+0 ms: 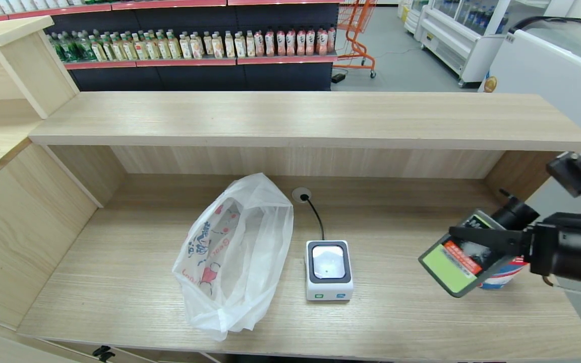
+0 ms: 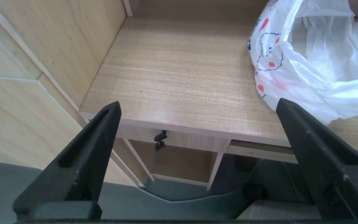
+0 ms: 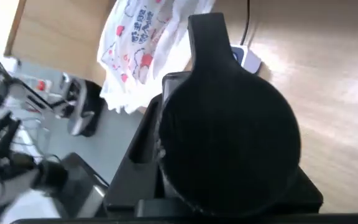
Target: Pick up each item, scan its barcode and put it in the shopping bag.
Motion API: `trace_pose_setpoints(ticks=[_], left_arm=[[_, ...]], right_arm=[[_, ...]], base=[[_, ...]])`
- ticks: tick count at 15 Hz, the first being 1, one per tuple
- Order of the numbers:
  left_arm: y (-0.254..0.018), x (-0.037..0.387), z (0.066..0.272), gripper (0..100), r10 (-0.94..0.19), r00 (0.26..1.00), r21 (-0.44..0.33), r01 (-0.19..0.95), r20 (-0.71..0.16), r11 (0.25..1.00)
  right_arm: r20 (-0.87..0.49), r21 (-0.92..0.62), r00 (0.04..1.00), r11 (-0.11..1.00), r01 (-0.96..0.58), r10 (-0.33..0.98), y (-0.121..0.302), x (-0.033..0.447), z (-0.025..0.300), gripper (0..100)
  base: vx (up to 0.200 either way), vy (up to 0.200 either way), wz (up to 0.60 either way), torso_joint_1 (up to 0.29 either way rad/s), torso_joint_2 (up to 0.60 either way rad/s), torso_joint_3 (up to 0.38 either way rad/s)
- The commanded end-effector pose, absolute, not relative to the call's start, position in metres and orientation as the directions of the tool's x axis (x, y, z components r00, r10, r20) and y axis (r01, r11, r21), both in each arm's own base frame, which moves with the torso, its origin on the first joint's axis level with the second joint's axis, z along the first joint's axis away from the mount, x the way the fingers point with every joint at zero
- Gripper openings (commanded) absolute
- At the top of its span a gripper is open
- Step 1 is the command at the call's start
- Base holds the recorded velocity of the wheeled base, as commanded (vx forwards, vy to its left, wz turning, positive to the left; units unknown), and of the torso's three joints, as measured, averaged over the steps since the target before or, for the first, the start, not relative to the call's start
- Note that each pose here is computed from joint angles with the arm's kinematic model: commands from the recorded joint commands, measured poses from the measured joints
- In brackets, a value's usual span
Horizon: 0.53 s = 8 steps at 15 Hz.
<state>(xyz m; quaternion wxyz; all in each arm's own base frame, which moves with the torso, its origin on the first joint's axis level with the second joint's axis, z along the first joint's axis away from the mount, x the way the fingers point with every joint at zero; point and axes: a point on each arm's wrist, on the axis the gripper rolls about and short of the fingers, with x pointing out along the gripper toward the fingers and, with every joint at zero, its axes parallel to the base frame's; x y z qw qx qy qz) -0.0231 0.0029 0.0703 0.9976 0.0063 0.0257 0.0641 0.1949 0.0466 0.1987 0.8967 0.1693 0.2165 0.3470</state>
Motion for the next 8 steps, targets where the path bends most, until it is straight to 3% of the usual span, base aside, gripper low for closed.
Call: trace_pose_setpoints(ticks=[1,4,8], left_arm=[[0.003,-0.023,0.07,100,0.129,0.99,0.016,-0.128,-0.05,0.992],[0.003,-0.023,0.07,100,0.129,0.99,0.016,-0.128,-0.05,0.992],[0.003,-0.023,0.07,100,0.129,0.99,0.016,-0.128,-0.05,0.992]], right_arm=[[-0.409,0.565,0.609,0.713,-0.416,0.679,0.075,0.248,0.151,0],[-0.434,0.565,0.564,0.7,-0.437,0.702,0.099,0.272,0.136,0],[-0.45,0.501,0.595,0.74,-0.449,0.666,0.137,0.294,0.122,0]], base=[[0.0,0.0,0.0,0.0,0.0,0.0],[0.0,0.0,0.0,0.0,0.0,0.0],[0.0,0.0,0.0,0.0,0.0,0.0]])
